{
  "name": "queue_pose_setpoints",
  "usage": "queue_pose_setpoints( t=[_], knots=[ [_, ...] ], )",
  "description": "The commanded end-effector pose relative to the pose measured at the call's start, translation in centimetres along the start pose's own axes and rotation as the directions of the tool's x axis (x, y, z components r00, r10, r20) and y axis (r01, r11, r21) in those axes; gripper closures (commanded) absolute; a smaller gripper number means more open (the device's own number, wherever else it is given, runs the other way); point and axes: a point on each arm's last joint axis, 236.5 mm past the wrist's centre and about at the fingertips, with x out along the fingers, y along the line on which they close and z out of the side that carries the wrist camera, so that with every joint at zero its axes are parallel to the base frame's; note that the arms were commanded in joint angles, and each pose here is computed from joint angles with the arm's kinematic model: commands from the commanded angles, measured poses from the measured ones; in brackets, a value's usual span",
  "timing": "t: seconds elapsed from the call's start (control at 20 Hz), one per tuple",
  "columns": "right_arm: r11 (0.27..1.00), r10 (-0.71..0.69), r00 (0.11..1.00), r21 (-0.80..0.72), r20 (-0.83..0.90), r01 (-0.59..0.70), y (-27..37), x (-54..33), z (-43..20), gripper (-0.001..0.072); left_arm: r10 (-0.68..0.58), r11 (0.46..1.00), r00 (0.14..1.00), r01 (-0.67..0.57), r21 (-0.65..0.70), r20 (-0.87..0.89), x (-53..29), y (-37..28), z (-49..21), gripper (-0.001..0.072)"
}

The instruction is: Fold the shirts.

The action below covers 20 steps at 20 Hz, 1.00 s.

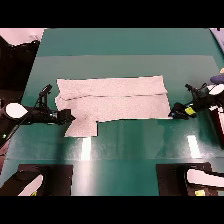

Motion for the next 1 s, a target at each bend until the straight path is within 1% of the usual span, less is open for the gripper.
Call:
queue_pose_setpoints(
  t=[0.0,0.1,0.2,0.35,0.5,0.65,0.7,0.8,0.95],
  knots=[
    [1.000,0.005,0.999,-0.027,0.035,-0.004,0.9,0.9,0.7,0.0417,0.000,1.000,1.000,0.000,0.001,-0.019,0.0,0.0,-0.4,0.0688],
    [0.998,0.008,1.000,-0.060,0.017,-0.007,1.2,1.0,0.3,0.0697,0.000,1.000,1.000,0.000,0.002,-0.020,0.0,0.0,-0.4,0.0688],
    [0.997,0.014,1.000,-0.074,-0.006,-0.015,1.3,0.4,-0.5,0.0699,0.009,1.000,0.999,-0.009,0.011,-0.043,-0.3,0.0,-0.8,0.0689],
    [0.998,0.029,0.999,-0.049,0.044,-0.027,0.9,-3.3,-1.4,0.0701,0.016,0.997,0.998,-0.011,0.073,-0.066,-2.3,-1.2,-1.1,0.0690],
    [0.999,0.038,0.994,-0.017,0.107,-0.036,0.3,-7.3,-3.0,0.0702,-0.027,0.993,0.996,0.037,0.114,-0.090,-4.6,-3.5,-1.9,0.0689],
    [1.000,0.024,0.981,-0.009,0.192,-0.022,0.2,-9.8,-3.2,0.0703,-0.094,0.987,0.985,0.112,0.117,-0.146,-5.6,-5.5,-3.4,0.0689],
    [1.000,0.023,0.978,-0.013,0.207,-0.021,0.3,-10.1,-3.2,0.0703,-0.093,0.986,0.985,0.111,0.127,-0.143,-5.6,-5.5,-3.3,0.0689],
    [0.999,0.029,0.975,-0.021,0.219,-0.025,0.7,-10.2,-3.0,0.0702,-0.080,0.985,0.993,0.092,0.147,-0.087,-5.4,-5.2,-2.0,0.0688],
    [0.999,0.013,0.958,-0.044,0.288,0.000,1.4,-10.2,-1.0,0.0702,-0.044,0.986,0.995,0.029,0.166,0.089,-5.4,-4.3,2.2,0.0688]
  ],
)
